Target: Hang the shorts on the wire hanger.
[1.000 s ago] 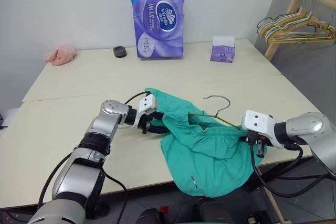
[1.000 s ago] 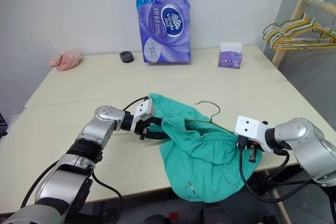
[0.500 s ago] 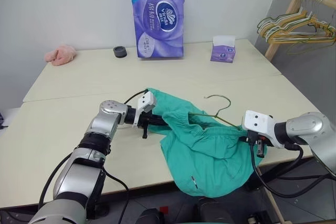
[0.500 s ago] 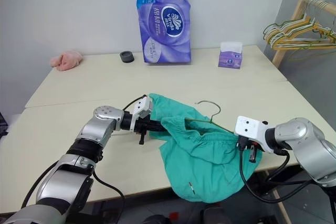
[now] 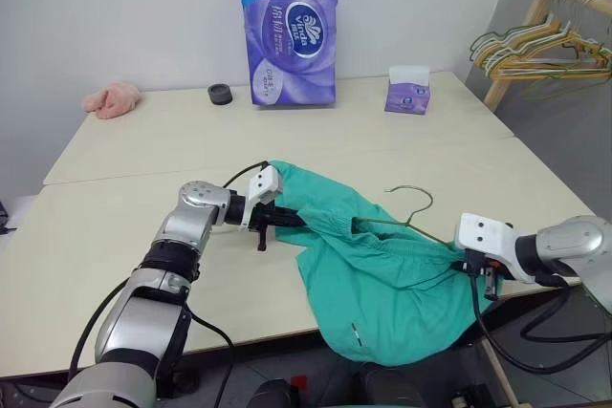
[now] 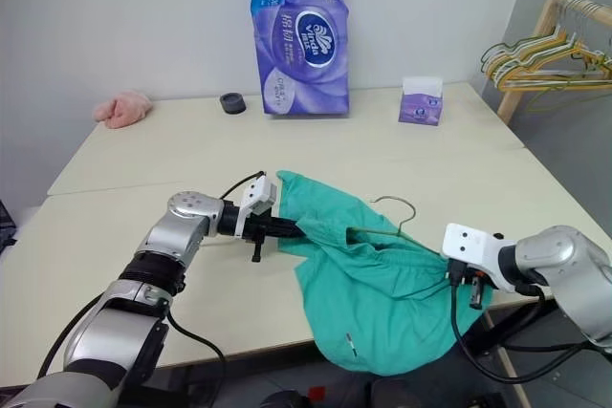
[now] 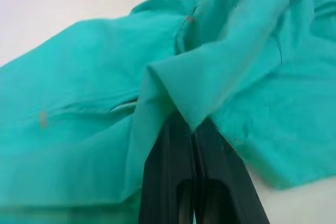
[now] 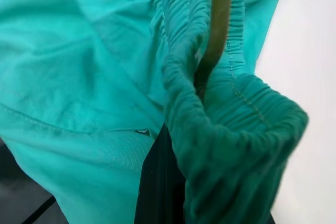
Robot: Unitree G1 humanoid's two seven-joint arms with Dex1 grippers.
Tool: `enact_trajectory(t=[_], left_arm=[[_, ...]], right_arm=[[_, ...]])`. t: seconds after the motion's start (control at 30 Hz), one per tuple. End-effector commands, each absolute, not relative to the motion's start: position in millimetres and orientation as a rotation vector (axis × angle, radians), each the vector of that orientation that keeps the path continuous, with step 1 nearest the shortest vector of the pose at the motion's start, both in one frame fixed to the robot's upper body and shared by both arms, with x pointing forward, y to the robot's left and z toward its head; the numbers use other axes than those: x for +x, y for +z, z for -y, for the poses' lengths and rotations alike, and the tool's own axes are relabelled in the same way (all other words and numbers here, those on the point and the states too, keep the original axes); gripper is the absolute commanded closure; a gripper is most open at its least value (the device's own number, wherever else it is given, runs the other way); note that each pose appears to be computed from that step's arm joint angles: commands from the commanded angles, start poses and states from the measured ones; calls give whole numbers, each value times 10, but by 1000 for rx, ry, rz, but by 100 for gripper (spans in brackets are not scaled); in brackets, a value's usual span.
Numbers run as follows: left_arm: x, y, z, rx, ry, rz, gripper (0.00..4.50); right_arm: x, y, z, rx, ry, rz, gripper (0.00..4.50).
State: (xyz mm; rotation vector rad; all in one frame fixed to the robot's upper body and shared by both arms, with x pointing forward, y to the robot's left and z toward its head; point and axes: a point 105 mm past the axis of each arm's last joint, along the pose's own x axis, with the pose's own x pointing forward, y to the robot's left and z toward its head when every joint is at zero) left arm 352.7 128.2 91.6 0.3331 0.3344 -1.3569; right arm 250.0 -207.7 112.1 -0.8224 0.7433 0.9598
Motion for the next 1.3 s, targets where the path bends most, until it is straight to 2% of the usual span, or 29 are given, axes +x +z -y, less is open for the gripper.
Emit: enact_trajectory(t=[0.03,0.23,0.57,0.9,1.0,1.17,1.23,1.3], left_arm=[[3572,1014,-1324,380,-1334,-295,448],[3571,982,-1332,402,-1331,-304,448],[3585,931,-1351,429,-1311,-311,448],[3514,1028,-1192,330,-1349,-249,448],[3446,1069,-1162,310,-1376,-238,387],[3470,1085,-1213,390,-1325,-206,239],[3536,1146,-1255,420,-1279,-172,183],[3583,1216,-1270,431,-1243,-135,183]], right_arm=[[2489,1279,2065,-848,965,-694,450],[2486,1293,2065,-838,958,-685,450],[2325,1309,2051,-830,1019,-712,450],[2466,1364,2028,-795,966,-650,450],[2463,1355,2011,-766,961,-650,450],[2450,1357,2024,-710,935,-659,450],[2455,1371,2045,-617,892,-667,450],[2430,1378,2063,-542,863,-681,450]])
